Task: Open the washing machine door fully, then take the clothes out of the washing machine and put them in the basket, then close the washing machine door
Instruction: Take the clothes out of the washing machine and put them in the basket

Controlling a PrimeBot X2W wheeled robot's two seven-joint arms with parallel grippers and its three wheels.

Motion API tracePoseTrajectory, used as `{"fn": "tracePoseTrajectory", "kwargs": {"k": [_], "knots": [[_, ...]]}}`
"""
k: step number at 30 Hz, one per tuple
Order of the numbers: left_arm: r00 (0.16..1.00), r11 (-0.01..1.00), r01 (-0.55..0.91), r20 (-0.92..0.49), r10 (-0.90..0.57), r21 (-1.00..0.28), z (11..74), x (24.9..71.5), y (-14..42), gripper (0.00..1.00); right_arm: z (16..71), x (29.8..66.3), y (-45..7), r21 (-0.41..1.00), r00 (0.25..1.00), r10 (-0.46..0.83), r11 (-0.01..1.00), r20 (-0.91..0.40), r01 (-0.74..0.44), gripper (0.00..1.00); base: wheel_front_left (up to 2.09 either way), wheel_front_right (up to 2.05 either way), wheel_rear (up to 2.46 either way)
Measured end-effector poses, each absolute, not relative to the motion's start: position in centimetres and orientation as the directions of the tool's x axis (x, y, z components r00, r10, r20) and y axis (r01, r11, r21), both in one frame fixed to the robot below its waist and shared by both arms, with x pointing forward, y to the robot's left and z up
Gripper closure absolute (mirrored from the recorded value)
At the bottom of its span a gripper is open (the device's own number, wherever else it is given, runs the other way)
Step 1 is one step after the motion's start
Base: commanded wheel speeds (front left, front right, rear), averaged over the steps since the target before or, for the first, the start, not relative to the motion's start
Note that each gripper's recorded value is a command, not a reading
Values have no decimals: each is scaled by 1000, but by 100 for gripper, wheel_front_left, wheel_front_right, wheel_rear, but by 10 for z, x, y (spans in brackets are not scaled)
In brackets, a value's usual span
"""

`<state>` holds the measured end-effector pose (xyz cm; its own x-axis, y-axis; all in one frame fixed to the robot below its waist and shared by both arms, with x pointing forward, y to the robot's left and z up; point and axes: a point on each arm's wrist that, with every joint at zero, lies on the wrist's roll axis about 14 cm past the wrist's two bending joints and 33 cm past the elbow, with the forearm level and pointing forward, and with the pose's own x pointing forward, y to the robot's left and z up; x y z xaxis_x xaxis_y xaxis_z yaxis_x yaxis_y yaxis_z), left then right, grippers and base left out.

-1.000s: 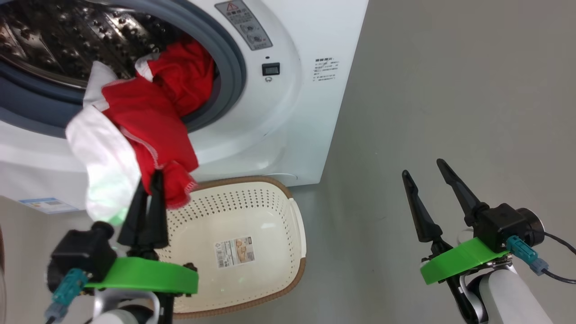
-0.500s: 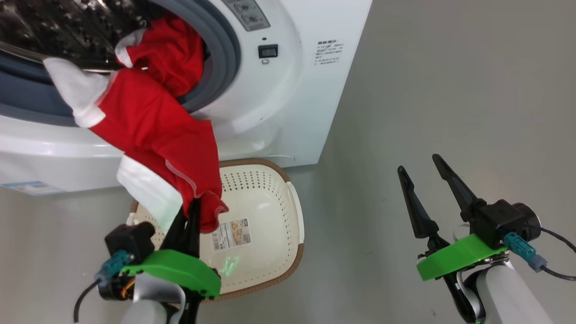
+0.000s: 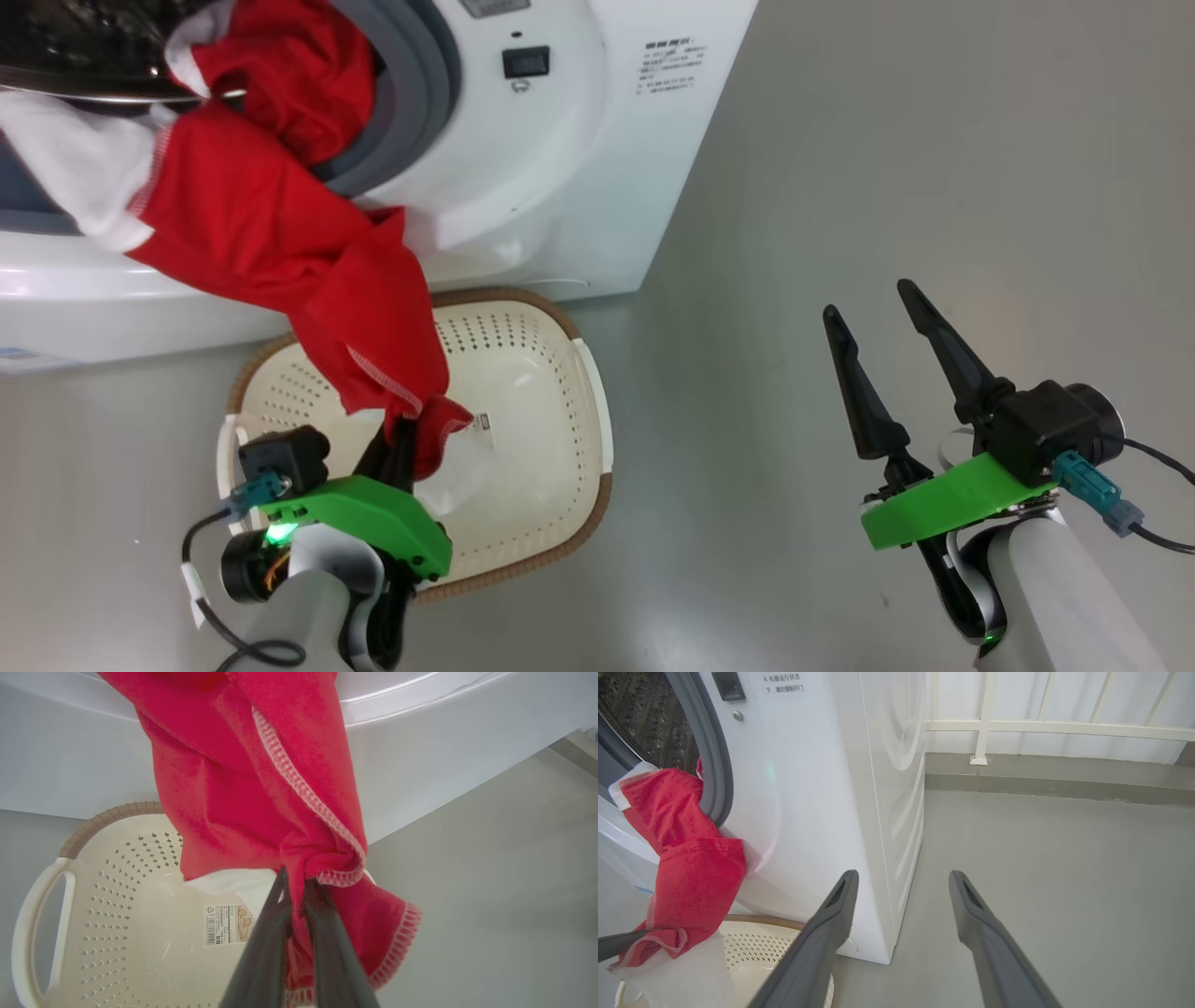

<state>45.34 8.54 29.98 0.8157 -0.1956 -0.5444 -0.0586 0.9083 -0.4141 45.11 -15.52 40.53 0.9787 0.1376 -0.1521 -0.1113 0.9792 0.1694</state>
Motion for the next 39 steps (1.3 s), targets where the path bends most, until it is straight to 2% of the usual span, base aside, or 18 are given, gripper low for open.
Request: {"fn": "tracePoseTrajectory", "kwargs": {"k": [18,31,32,33,34,35,39], "knots": [[623,905,-155,-750,-221,-395,216,434,76,100,376,470,-158,170,971,136,980,-197,-103,0,0,0,0],[544,906,-191,-809,-222,-377,188,429,68,100,360,473,-163,164,964,130,982,-230,-93,0,0,0,0],[544,908,-192,-810,-218,-373,187,430,68,66,359,473,-164,163,964,128,982,-234,-91,0,0,0,0],[547,912,-188,-810,-211,-364,186,430,69,56,358,472,-164,162,963,127,983,-236,-90,0,0,0,0],[548,914,-186,-811,-207,-359,185,431,69,30,357,472,-164,161,963,126,983,-237,-89,0,0,0,0],[553,915,-186,-808,-204,-359,186,433,69,0,357,472,-165,161,963,126,983,-238,-88,0,0,0,0],[563,918,-181,-802,-197,-352,188,434,71,0,358,473,-164,163,963,128,983,-236,-91,0,0,0,0]]}}
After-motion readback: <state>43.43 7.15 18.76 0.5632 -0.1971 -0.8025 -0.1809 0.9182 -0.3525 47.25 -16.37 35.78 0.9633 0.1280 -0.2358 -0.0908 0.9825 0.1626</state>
